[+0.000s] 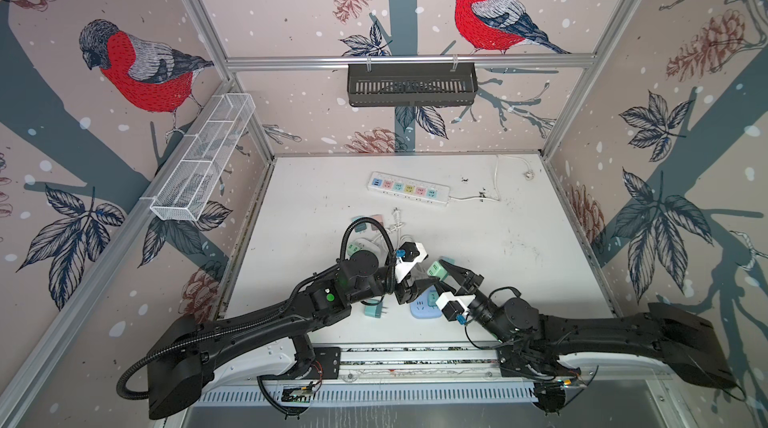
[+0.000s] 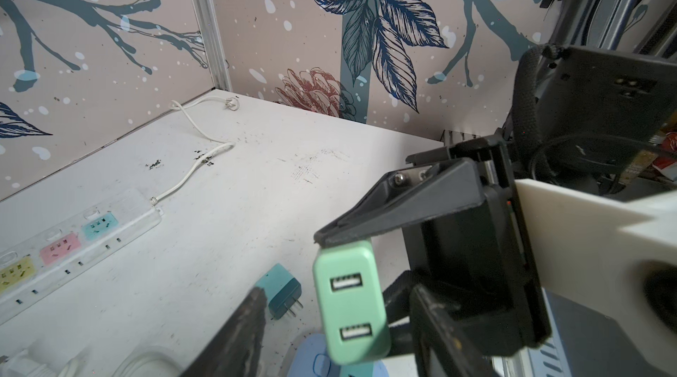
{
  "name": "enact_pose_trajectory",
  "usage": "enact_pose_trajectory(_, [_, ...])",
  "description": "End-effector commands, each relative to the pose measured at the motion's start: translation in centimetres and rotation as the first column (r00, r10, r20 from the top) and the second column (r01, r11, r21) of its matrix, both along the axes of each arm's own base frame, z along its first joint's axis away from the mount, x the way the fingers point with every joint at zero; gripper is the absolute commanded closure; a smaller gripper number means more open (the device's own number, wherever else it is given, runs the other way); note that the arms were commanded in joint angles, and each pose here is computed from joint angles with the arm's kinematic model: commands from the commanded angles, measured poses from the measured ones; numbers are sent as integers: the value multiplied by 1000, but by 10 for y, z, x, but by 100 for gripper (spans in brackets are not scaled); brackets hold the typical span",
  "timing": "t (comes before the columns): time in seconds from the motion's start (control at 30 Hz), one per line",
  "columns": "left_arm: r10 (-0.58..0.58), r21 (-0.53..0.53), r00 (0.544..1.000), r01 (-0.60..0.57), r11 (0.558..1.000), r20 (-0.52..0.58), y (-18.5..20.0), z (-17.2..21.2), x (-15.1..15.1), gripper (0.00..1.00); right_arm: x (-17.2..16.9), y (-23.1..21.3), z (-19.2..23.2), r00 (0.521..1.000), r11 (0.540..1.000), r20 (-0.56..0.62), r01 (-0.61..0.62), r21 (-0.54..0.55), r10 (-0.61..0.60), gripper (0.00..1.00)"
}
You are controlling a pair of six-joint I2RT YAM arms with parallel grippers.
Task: Insert the plug
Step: 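Close the left gripper on the mint-green adapter held by the right gripper, then open the right gripper and withdraw it while the left gripper holds the adapter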
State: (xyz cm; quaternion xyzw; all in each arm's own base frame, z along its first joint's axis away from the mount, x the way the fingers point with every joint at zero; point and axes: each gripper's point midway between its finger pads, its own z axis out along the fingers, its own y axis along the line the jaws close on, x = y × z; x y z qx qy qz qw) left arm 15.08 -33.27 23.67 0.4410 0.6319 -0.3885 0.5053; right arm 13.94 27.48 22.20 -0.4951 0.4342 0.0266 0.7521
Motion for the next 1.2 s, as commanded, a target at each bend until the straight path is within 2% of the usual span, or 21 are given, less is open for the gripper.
enact_pose_trajectory(0.0, [2,10,1000,-1,1000,-14,-5,1,3,39,-2,-1,19,999,998,45,12,56,-15,95])
enact_pose_trajectory(0.2, [-2,48,999,4,999,-52,-11,-9,5,52,-1,1,21,998,998,57,20,51,-23,95])
enact_pose_trajectory(0.27, [-14,54,999,17,998,-52,-13,-11,4,67,-3,2,21,998,999,57,9,52,-12,95])
enact_pose_trajectory(0.37, [-22,73,998,26,997,-62,-16,-12,4,97,-4,1,20,999,999,49,2,52,-5,90])
enact_pose_trajectory(0.4, [-22,76,998,27,997,-67,-16,-12,3,100,-4,1,19,999,999,49,0,49,-2,86])
enact_pose_trajectory(0.5, [-3,79,998,8,997,-60,-14,-12,6,100,-7,-1,13,999,999,45,-15,45,13,68])
enact_pose_trajectory(0.53, [10,80,998,-6,997,-55,-12,-12,8,100,-7,-1,13,999,999,46,-21,45,19,58])
enact_pose_trajectory(0.57, [26,80,998,-21,997,-53,-10,-12,10,100,-8,-1,12,999,999,45,-24,42,22,40])
enact_pose_trajectory(0.6, [45,80,998,-41,996,-51,-7,-12,12,100,-8,-1,10,999,999,44,-28,38,26,6])
enact_pose_trajectory(0.63, [73,80,996,-69,994,-49,-4,-12,15,100,-8,-1,9,999,999,42,-32,31,31,0])
enact_pose_trajectory(0.8, [250,85,968,-250,965,6,24,-9,37,100,-8,-8,6,999,998,18,-33,48,32,0])
enact_pose_trajectory(0.9, [362,152,925,-377,914,118,50,-15,52,100,-6,-19,7,1000,995,-10,-21,96,22,1])
enact_pose_trajectory(0.97, [414,200,880,-460,865,230,68,-21,63,100,-3,-30,7,999,988,-43,-17,153,23,0])
enact_pose_trajectory(1.07, [413,265,847,-506,821,335,82,-27,68,100,3,-50,11,993,961,-104,-18,276,48,0])
enact_pose_trajectory(1.17, [347,353,863,-474,806,366,85,-37,63,100,17,-76,11,984,916,-174,41,398,31,1])
